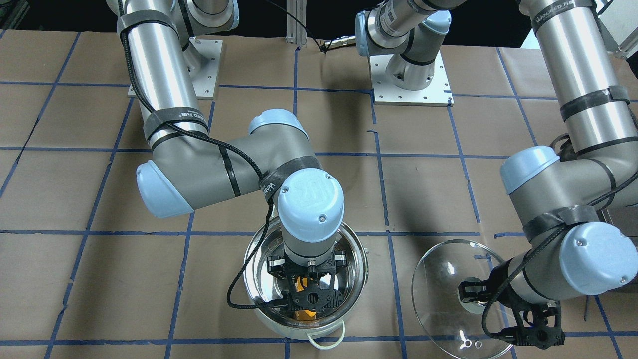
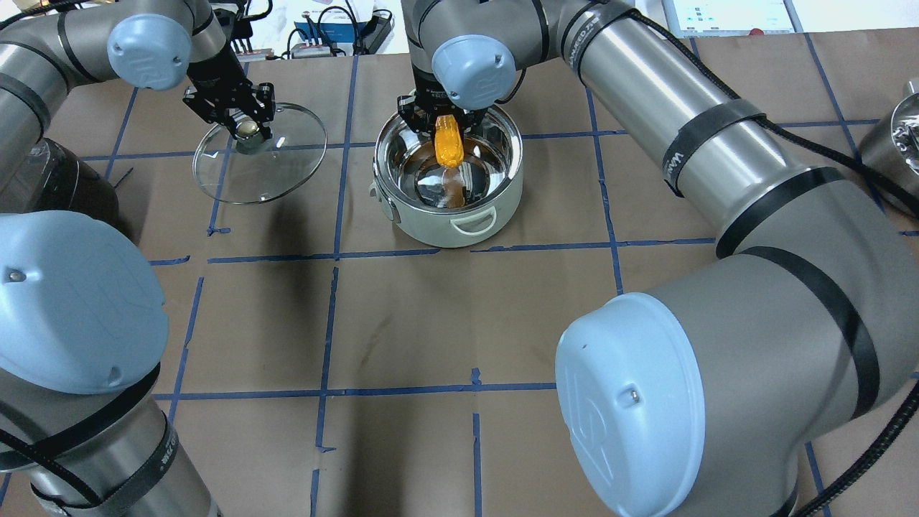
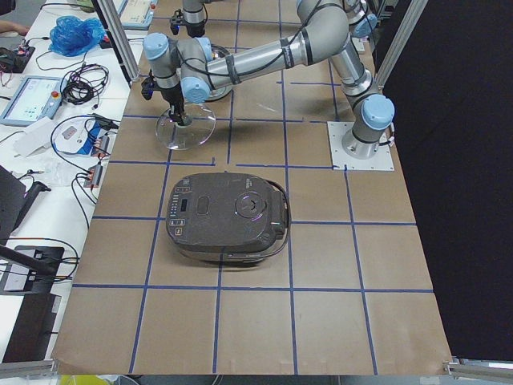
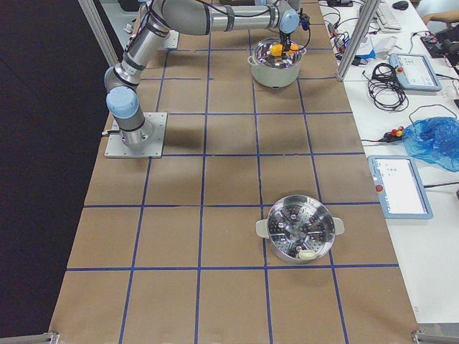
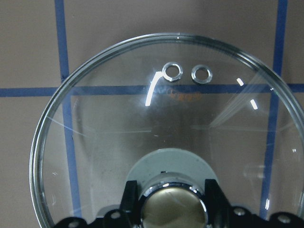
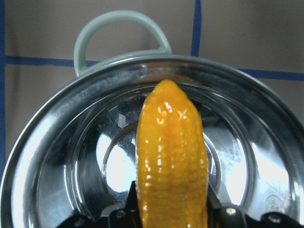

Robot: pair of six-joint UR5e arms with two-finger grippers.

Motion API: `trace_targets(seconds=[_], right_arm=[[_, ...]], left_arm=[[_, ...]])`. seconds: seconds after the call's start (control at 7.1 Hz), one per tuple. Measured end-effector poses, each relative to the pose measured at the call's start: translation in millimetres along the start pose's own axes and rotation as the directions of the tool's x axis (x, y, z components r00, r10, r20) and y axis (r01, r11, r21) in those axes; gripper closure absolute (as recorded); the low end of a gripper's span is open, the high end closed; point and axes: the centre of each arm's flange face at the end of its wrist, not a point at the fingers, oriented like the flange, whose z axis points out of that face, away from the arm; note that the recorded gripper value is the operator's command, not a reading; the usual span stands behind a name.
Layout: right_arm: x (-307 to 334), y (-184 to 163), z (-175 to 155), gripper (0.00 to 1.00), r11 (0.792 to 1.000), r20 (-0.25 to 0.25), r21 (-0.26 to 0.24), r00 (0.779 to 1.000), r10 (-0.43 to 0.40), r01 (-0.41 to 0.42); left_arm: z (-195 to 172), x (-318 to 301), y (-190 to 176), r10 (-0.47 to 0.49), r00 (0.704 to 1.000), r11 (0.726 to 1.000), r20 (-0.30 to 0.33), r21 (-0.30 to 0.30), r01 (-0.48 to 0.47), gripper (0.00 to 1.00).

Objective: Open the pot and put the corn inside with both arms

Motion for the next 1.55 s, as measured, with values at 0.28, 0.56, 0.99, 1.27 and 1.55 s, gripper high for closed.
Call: trace_targets(seconds=[0.28, 0.56, 0.99, 1.27, 1.55], right_arm=[[-4, 8, 33, 0.11, 0.999, -0.010, -0.047, 1.000, -0.004, 0.003], [-3, 11, 46, 0.00, 0.999, -0.008, -0.040, 1.000, -0.011, 0.011], [1, 21, -4, 0.00, 1.000, 0.003, 0.001, 1.000, -0.017, 0.017], [36, 52, -98, 0.00, 1.000, -0.011, -0.008, 1.000, -0.003, 0.003], [126, 97, -184, 0.00, 0.995, -0.048, -0.080, 0.997, 0.058, -0.062]], left_arm=[[29, 0, -10, -0.006, 1.000, 1.000, -0.008, 0.013, 0.006, 0.99], [34, 1, -3, -0.006, 1.000, 1.000, -0.007, -0.001, 0.006, 0.01], [42, 3, 12, -0.006, 1.000, 1.000, -0.007, -0.030, 0.006, 0.00], [-8, 5, 30, -0.005, 1.000, 1.000, 0.001, -0.028, 0.005, 0.00], [-84, 11, 65, 0.001, 1.000, 1.000, 0.008, 0.017, -0.002, 0.00]])
